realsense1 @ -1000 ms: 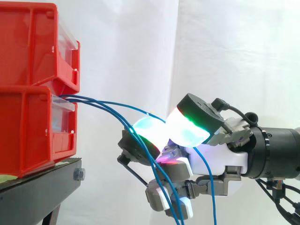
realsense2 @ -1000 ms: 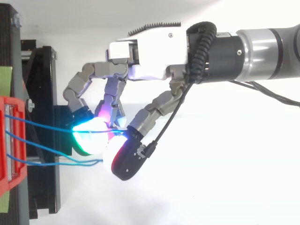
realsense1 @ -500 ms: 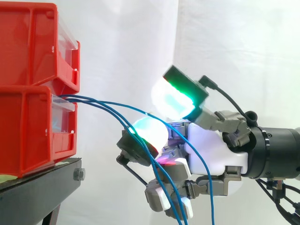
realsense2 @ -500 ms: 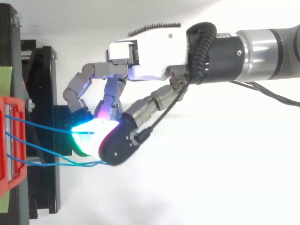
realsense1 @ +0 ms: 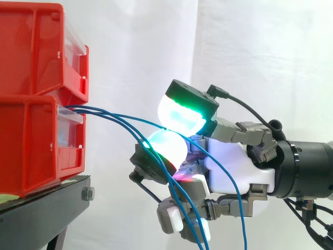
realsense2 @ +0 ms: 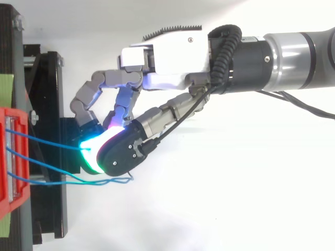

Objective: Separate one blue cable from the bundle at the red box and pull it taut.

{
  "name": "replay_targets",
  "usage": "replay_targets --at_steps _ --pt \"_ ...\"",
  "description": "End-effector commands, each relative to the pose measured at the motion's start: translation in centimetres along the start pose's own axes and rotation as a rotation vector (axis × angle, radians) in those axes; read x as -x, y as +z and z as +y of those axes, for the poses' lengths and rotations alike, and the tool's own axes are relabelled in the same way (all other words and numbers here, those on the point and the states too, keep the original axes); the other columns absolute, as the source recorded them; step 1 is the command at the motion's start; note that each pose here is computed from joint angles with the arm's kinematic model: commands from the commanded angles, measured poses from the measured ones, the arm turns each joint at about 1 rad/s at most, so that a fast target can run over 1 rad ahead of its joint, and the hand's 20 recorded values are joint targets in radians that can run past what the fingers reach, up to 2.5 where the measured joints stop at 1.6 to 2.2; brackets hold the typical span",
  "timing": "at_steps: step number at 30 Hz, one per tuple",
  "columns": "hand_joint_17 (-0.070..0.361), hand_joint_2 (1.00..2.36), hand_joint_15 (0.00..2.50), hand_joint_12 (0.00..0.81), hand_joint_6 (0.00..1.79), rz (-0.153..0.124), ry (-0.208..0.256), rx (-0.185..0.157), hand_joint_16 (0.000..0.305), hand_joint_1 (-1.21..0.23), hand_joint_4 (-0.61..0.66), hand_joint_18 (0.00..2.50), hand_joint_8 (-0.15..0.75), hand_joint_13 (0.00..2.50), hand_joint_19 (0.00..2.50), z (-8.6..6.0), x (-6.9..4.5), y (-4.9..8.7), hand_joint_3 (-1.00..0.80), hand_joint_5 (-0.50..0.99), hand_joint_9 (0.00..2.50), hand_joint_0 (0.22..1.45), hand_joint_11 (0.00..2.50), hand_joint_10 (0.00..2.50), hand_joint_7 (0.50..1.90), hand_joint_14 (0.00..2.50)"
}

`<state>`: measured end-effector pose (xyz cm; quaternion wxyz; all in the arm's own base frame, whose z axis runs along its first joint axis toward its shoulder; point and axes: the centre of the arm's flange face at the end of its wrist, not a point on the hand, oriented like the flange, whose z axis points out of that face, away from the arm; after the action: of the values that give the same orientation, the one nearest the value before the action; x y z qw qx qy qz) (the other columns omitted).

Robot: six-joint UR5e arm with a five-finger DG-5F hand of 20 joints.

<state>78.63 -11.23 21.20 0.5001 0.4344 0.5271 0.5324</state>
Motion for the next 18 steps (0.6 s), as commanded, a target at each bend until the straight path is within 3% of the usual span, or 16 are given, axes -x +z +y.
replay_targets --at_steps 1,6,18 --pt "0.109 1.02 0.72 0.322 0.88 0.000 0.000 0.002 0.049 -0.77 0.02 0.92 0.319 0.88 0.98 0.03 0.00 0.02 -0.15 -0.16 1.09 0.60 0.94 0.03 1.22 0.03" --pt "0.107 1.02 0.72 0.323 0.89 0.000 0.000 0.003 0.047 -0.81 -0.05 0.91 0.310 0.88 0.96 0.05 -0.10 0.07 -0.16 -0.17 1.08 0.63 0.95 0.02 1.21 0.03" --pt "0.078 1.00 0.66 0.313 0.91 0.000 0.009 -0.005 0.035 -0.77 -0.19 0.84 0.290 0.89 0.73 -0.08 -0.02 -0.06 -0.50 -0.20 1.11 0.75 1.04 0.02 1.15 0.02"
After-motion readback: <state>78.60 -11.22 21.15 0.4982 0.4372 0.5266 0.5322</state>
